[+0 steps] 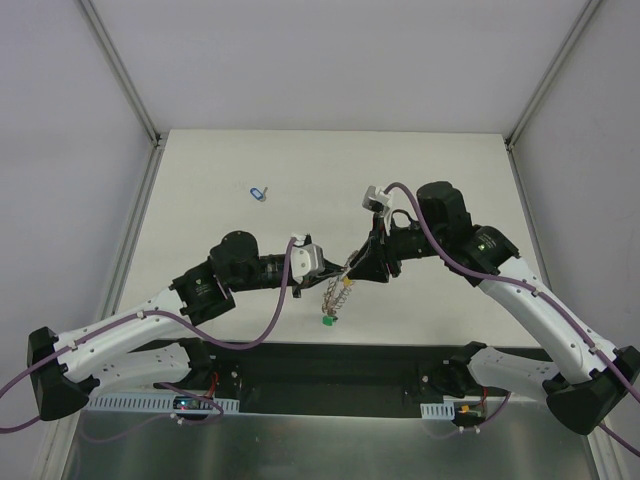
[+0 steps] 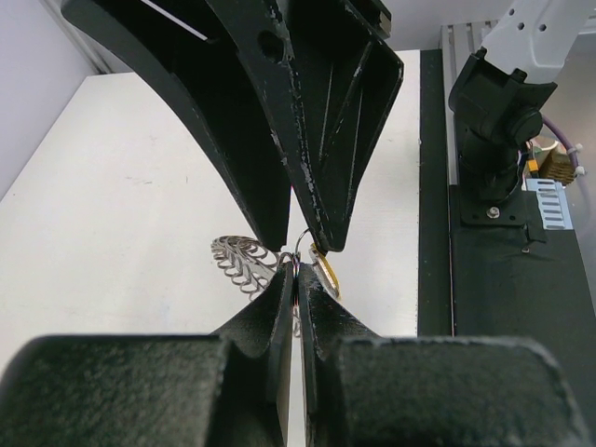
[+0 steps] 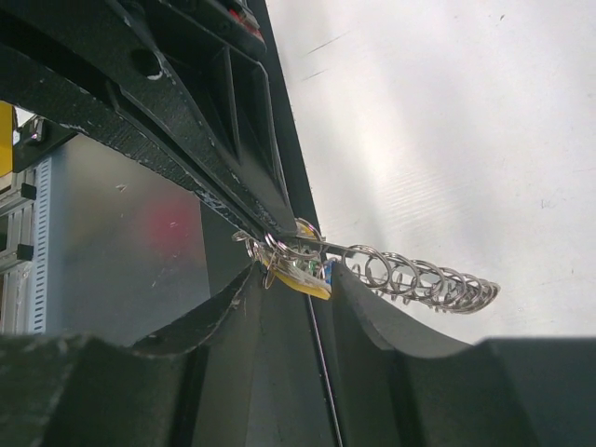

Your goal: Put the keys on the keyring

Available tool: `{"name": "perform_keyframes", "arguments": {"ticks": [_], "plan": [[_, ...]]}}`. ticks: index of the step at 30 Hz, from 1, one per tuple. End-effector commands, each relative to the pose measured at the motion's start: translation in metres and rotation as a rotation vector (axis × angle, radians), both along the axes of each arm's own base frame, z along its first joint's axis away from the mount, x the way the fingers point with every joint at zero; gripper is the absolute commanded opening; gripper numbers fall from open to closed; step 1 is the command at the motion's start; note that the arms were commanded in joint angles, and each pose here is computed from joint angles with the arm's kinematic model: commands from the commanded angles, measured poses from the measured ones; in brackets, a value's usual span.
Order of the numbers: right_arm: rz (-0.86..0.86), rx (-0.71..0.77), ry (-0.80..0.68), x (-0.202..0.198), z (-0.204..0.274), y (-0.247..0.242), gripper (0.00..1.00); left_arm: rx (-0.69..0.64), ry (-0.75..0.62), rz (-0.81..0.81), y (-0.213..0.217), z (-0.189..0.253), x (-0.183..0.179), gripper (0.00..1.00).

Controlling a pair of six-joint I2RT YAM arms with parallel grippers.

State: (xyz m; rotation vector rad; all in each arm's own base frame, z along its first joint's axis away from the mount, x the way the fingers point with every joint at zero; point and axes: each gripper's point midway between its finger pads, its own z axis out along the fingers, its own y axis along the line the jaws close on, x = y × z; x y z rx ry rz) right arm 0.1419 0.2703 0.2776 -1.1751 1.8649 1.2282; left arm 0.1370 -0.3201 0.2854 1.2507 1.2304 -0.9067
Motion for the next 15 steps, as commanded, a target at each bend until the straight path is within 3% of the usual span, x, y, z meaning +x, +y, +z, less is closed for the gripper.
{"name": "perform_keyframes", "arguments": {"ticks": [1,10,15], "plan": [[-0.015,0.048,-0.054,0.0027,0.0222,0.0024,0.39,-0.066,-0.06,-0.008,-0.0042,0.0286,-0.0013,0.0],[-0.009,0.05,-0.052,0.0018,0.0256,0.0023,0.38,-0.062,-0.058,-0.004,-0.0042,0.0273,-0.0004,0.0],[-0.001,0.044,-0.036,0.0008,0.021,0.0039,0.26,-0.06,-0.055,0.005,-0.0042,0.0263,0.0017,0.0]]}}
